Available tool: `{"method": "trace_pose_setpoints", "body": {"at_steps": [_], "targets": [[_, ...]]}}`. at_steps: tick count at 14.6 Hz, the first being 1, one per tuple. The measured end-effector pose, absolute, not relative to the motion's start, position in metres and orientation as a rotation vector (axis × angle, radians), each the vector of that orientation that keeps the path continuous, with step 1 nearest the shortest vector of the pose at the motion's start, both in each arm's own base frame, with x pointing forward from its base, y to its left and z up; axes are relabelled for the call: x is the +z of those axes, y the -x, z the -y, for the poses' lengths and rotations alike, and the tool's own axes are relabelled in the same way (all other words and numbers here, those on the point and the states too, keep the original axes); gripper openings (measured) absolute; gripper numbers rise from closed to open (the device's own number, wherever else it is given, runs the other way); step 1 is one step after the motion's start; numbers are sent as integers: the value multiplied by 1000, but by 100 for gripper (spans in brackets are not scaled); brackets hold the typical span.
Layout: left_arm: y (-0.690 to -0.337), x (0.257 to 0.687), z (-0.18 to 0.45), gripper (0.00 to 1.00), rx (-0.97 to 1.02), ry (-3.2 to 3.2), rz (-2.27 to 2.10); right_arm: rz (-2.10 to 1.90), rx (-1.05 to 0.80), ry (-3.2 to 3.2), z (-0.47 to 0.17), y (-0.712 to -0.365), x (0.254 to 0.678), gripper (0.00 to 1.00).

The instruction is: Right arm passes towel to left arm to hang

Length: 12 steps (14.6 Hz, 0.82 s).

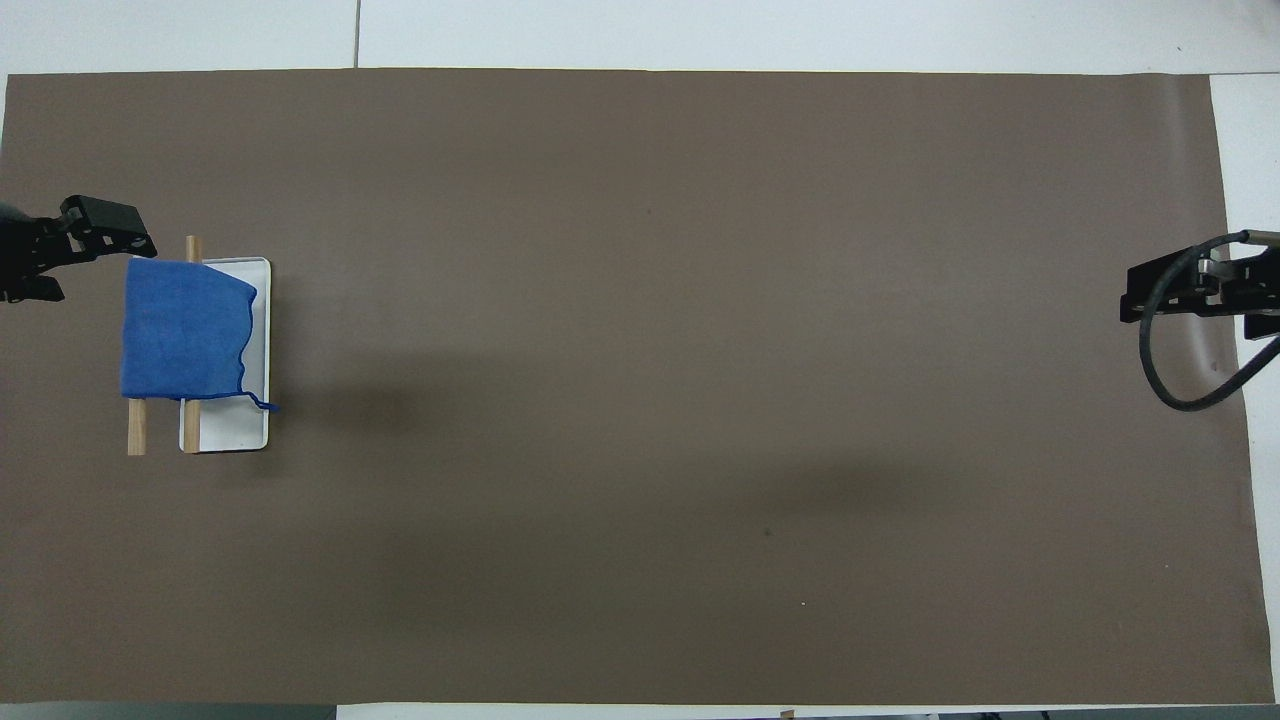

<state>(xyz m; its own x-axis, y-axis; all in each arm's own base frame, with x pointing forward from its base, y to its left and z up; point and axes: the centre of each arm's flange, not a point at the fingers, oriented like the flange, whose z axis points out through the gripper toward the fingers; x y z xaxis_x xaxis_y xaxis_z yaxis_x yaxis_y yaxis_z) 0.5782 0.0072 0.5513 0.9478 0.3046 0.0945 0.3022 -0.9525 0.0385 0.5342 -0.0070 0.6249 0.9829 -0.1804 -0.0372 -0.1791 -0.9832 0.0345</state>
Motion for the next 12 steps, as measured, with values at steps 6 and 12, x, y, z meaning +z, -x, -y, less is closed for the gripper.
{"method": "trace_pose_setpoints", "body": {"at_steps": [6,12], "targets": [[-570,560,8,100,34,-3110,-231,281,-63,-3097,7,-534,625,100],[-563,562,10,100,-28,-3115,-177,283,-63,-3097,8,-534,625,100]]}}
